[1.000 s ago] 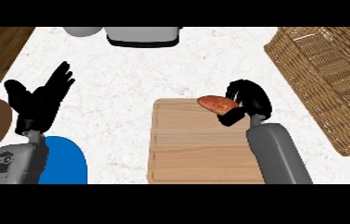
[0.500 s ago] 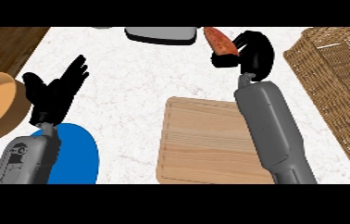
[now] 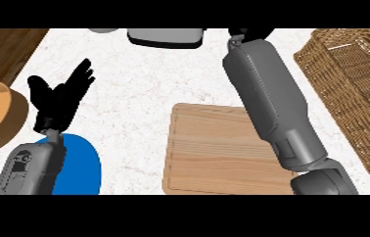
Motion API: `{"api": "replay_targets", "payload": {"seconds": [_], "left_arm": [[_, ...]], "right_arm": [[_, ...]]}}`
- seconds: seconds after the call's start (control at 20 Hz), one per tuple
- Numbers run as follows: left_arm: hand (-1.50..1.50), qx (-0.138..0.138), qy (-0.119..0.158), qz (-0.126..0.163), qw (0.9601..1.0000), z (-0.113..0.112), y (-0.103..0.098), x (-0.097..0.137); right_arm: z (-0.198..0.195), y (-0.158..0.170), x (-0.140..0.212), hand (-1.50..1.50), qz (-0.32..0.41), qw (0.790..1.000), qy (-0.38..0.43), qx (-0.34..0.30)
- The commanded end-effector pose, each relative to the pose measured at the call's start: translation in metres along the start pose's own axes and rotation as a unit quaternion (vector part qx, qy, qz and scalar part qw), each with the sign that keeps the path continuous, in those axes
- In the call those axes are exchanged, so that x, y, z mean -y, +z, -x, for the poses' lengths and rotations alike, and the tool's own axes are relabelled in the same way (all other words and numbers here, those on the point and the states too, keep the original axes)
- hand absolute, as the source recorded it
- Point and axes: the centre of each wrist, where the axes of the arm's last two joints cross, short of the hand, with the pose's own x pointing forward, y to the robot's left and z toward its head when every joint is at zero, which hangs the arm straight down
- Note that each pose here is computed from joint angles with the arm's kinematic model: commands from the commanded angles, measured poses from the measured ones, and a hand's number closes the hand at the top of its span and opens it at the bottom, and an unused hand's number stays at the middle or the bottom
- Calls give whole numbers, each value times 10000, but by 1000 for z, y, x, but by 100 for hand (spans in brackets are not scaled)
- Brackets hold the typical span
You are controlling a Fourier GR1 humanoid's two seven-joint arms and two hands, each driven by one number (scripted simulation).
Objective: Pick the sweet potato from the cutting board and place it in the basket
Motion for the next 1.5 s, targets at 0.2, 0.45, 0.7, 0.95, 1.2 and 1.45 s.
{"api": "replay_targets", "payload": {"seconds": [0.2,0.45,0.7,0.95,1.2,1.45], "left_arm": [[0,12,-34,-87,10000,2,4,-13],[0,-8,28,-213,9998,7,3,-11],[0,57,32,-213,9998,6,6,-12],[0,-3,16,-223,9998,14,15,-21],[0,-93,53,-303,9995,17,8,-16],[0,-144,49,-331,9993,12,13,-24]], "right_arm": [[-60,-29,27,150,867,9948,161,-509],[-54,-70,47,150,1296,9891,275,-641],[-49,-112,79,150,1722,9802,477,-855],[-25,-130,79,150,2055,9651,1099,-1195],[-13,-143,86,150,2179,9592,1118,-1412],[9,-150,82,150,2137,9588,1183,-1449]]}}
